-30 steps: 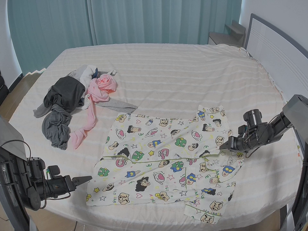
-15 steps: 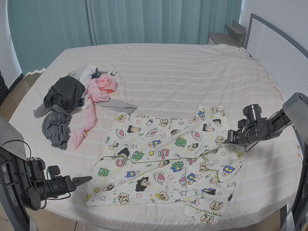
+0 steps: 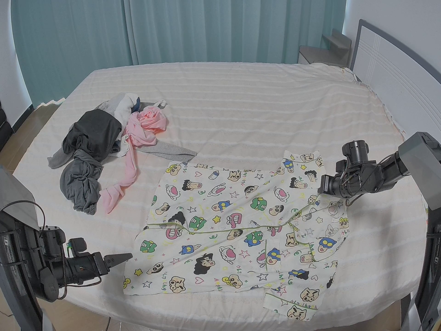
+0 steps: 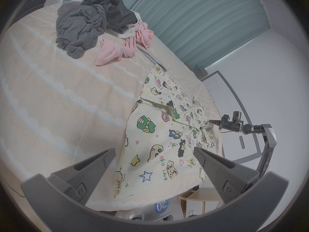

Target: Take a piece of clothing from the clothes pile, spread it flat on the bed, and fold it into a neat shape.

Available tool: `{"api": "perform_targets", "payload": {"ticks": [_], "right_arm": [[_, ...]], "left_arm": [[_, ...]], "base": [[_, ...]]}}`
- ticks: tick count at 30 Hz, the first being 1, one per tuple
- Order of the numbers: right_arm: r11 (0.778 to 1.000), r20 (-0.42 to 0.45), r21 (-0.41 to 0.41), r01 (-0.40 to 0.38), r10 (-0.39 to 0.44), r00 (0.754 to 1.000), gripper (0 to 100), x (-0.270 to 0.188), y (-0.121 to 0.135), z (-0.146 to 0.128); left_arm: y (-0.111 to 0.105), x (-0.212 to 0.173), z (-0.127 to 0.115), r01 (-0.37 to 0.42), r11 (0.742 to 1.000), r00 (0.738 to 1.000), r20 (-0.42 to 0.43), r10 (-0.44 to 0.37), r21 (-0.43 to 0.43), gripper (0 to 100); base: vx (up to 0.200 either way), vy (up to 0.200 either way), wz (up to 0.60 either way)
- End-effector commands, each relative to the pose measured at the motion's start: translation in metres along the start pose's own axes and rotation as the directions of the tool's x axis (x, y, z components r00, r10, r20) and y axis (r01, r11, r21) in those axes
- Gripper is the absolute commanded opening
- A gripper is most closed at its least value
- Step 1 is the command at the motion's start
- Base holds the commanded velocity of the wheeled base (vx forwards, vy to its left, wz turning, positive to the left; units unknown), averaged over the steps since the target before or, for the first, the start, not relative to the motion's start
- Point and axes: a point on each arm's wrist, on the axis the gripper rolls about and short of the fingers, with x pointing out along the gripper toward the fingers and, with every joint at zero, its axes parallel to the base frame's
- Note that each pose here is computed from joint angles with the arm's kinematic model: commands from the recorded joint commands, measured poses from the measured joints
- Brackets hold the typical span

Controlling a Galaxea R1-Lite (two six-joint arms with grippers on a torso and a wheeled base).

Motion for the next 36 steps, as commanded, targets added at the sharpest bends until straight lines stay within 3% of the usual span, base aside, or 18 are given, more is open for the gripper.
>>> {"api": "perform_targets", "payload": {"ticks": [1,9,14,19,29,34,36], "right_arm": [[1.0,0.002,0.005,0.004,-0.004,1.0,0,0.0,-0.003,0.001],[1.0,0.004,0.016,-0.007,0.007,1.0,0,-0.024,-0.005,-0.005],[0.998,0.075,-0.002,-0.062,0.062,0.995,0,-0.045,0.0,-0.007],[0.995,0.039,-0.01,-0.1,0.101,0.994,0,-0.056,-0.002,-0.022],[0.997,-0.066,-0.039,-0.063,0.06,0.996,0,-0.025,-0.016,-0.049],[0.998,-0.065,-0.047,-0.031,0.028,0.997,0,-0.006,-0.018,-0.044],[0.999,-0.071,-0.046,0.028,-0.031,0.997,0,0.016,-0.023,-0.039]], "left_arm": [[-0.001,-0.001,0.0,0.003,1.0,1.0,0.006,-0.003,0.006,100],[-0.001,-0.001,0.0,0.003,1.0,1.0,0.006,-0.003,0.006,100],[0.0,-0.001,0.0,0.002,1.0,1.0,0.005,-0.002,0.005,100],[0.0,-0.001,0.0,0.002,1.0,1.0,0.005,-0.002,0.005,100],[0.0,-0.001,0.0,0.002,1.0,1.0,0.005,-0.002,0.005,100],[0.0,0.0,-0.001,0.002,1.0,1.0,0.004,-0.002,0.005,100],[0.0,0.0,-0.001,0.001,1.0,1.0,0.001,-0.001,0.002,100]], "base": [[0.0,0.0,0.0],[0.0,0.0,0.0],[0.0,0.0,0.0],[0.0,0.0,0.0],[0.0,0.0,0.0],[0.0,0.0,0.0],[0.0,0.0,0.0]]}}
